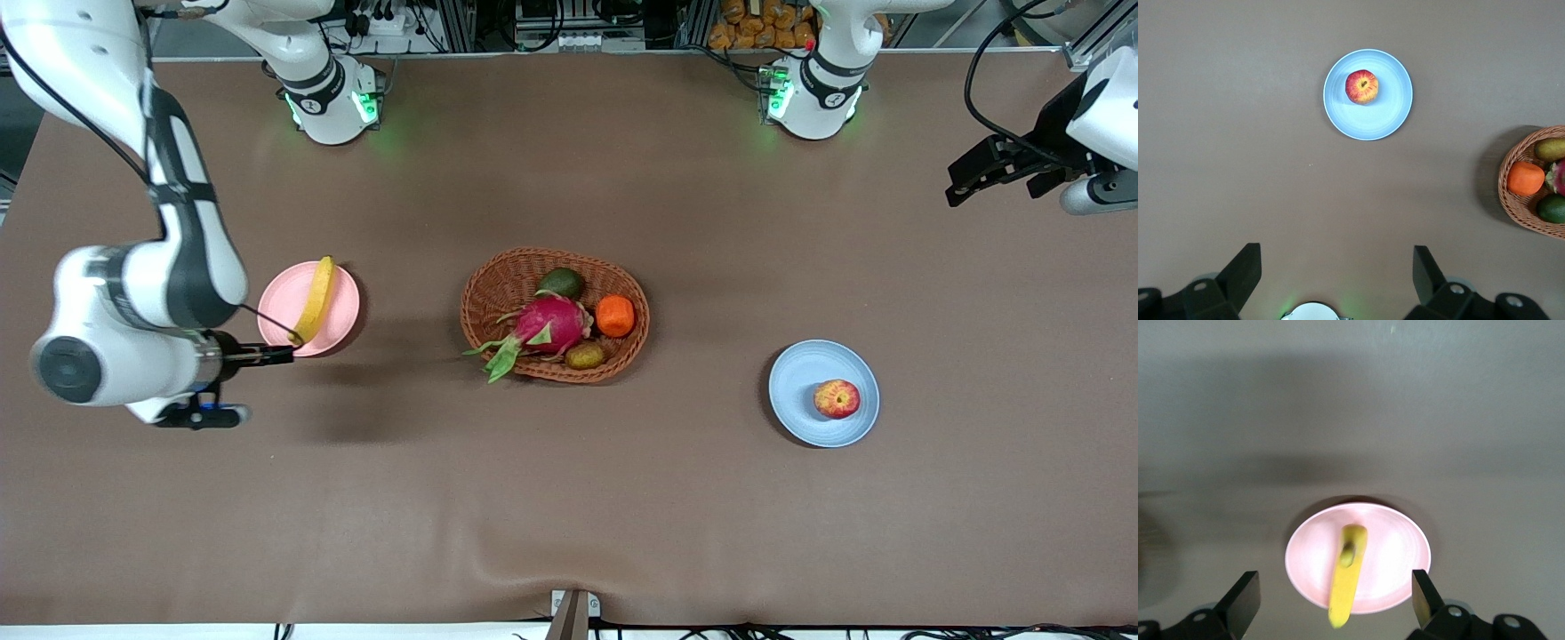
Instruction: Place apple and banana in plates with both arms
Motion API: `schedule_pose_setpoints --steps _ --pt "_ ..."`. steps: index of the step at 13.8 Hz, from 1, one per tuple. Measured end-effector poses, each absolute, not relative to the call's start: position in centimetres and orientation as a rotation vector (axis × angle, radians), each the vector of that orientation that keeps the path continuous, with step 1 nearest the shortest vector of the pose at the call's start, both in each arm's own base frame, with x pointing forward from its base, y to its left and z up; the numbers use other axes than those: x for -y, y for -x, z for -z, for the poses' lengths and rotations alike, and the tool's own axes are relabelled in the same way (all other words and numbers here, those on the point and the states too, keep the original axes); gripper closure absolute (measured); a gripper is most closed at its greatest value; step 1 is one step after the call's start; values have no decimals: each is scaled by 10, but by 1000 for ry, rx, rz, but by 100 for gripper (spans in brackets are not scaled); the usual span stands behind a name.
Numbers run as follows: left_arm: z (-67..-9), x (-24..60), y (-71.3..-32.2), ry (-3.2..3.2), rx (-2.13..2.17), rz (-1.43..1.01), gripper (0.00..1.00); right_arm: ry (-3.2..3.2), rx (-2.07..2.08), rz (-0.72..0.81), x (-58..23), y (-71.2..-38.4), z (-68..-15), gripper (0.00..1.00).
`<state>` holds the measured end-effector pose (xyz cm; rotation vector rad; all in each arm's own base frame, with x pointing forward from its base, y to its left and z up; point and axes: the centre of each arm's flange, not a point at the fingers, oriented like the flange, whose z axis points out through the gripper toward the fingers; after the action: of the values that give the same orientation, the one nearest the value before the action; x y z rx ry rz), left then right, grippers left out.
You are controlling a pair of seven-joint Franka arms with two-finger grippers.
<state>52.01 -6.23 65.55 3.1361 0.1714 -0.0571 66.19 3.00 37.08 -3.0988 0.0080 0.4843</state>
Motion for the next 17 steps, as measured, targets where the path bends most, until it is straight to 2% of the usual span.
schedule_pose_setpoints --steps 3,5,7,8,12,14,17 --pt "-654 62 -520 -3136 -172 61 0 3104 4 -410 -33 -671 -443 0" --pt "-654 60 -520 -3136 -178 63 0 3100 27 -417 -37 -667 -485 0" --pt "-653 59 -520 -3136 -182 64 0 3094 51 -473 -45 -651 -525 0" --pt "-653 59 -520 -3136 -182 65 0 3100 54 -446 -46 -642 -551 0" --pt "-653 59 -520 -3136 -180 65 0 3145 -21 -198 -39 -575 -656 0" --pt "-653 60 -520 -3136 -179 66 0 3165 -47 -137 -32 -543 -672 0" --pt "-653 61 -520 -3137 -175 65 0 3175 -84 -139 -19 -520 -660 0"
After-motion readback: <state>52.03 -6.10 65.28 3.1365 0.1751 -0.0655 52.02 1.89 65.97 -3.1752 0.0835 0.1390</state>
